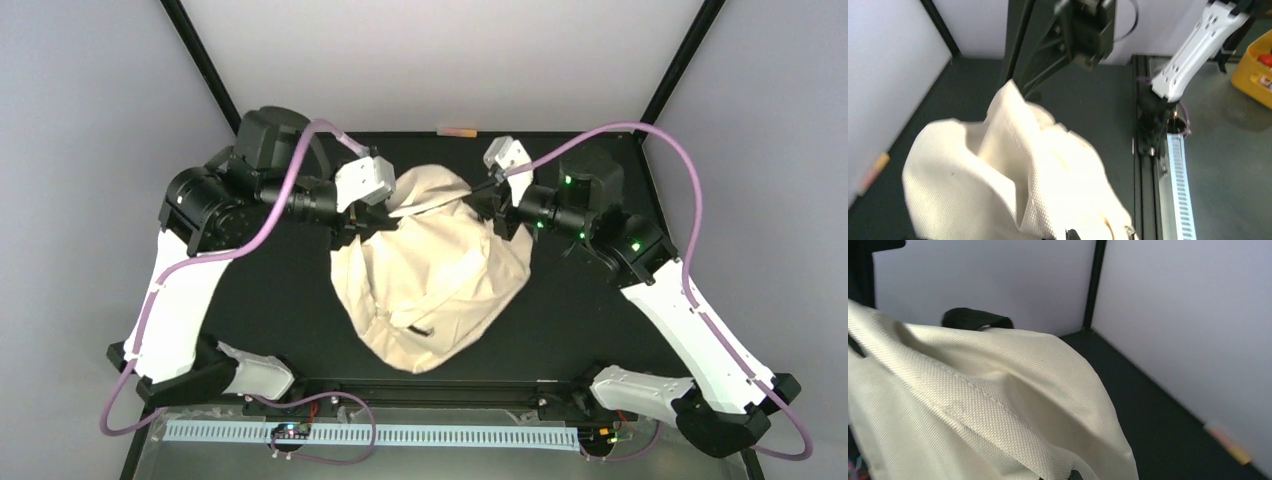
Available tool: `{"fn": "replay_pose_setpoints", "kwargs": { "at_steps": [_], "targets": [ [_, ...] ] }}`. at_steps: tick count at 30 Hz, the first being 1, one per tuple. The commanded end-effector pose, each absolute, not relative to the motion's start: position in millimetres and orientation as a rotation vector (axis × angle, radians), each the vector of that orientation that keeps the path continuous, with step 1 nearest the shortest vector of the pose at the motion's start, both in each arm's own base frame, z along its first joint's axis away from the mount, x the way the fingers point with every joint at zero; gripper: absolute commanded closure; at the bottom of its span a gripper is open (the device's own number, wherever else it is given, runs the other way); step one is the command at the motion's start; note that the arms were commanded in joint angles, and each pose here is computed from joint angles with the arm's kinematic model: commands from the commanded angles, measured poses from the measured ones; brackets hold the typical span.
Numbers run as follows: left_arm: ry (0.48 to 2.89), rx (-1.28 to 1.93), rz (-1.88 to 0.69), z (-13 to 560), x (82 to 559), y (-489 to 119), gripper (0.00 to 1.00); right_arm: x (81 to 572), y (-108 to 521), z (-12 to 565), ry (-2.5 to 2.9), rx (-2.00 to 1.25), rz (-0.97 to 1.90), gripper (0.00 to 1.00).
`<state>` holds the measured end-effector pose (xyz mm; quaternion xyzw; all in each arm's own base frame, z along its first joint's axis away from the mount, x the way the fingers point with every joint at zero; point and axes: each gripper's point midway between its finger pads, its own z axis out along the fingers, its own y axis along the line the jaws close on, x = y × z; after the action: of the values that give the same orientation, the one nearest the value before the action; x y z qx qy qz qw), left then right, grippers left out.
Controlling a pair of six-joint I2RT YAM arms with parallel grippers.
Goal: Pack the student bag
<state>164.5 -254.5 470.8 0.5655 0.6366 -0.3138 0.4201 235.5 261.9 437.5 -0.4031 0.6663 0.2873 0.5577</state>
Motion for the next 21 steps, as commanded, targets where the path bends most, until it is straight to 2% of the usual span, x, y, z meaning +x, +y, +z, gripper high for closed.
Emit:
{"fn": "replay_pose_setpoints", "kwargs": {
  "at_steps": [1, 3, 4, 5, 6, 8, 12, 14, 18, 21],
  "targets": [
    [1.793, 1.334, -0.632, 420, 204, -246, 0.99, 211, 276, 403, 1.608, -1.034, 0.855, 0.99],
    [1.839, 1.336, -0.53, 400, 218, -240, 0.95, 212, 283, 391, 1.622, -1.02, 0.912, 0.99],
    [1.855, 1.334, -0.485, 393, 224, -237, 0.88, 214, 286, 386, 1.63, -1.01, 0.932, 0.99],
    [1.863, 1.337, -0.45, 388, 228, -235, 0.77, 215, 289, 382, 1.636, -1.003, 0.949, 0.99],
    [1.861, 1.348, -0.431, 383, 230, -234, 0.61, 217, 291, 378, 1.639, -0.997, 0.965, 0.99],
    [1.824, 1.401, -0.418, 374, 231, -238, 0.37, 218, 296, 371, 1.638, -0.995, 1.0, 0.99],
    [1.721, 1.558, -0.402, 360, 229, -257, 0.05, 219, 304, 370, 1.618, -1.023, 1.026, 0.99],
    [1.625, 1.585, -0.399, 375, 234, -267, 0.01, 219, 307, 371, 1.605, -1.054, 1.025, 0.99],
    [1.514, 1.547, -0.275, 415, 262, -277, 0.01, 217, 308, 371, 1.595, -1.129, 0.988, 0.99],
    [1.408, 1.582, -0.209, 441, 265, -278, 0.01, 218, 306, 371, 1.593, -1.154, 0.95, 0.99]
  ]
}}
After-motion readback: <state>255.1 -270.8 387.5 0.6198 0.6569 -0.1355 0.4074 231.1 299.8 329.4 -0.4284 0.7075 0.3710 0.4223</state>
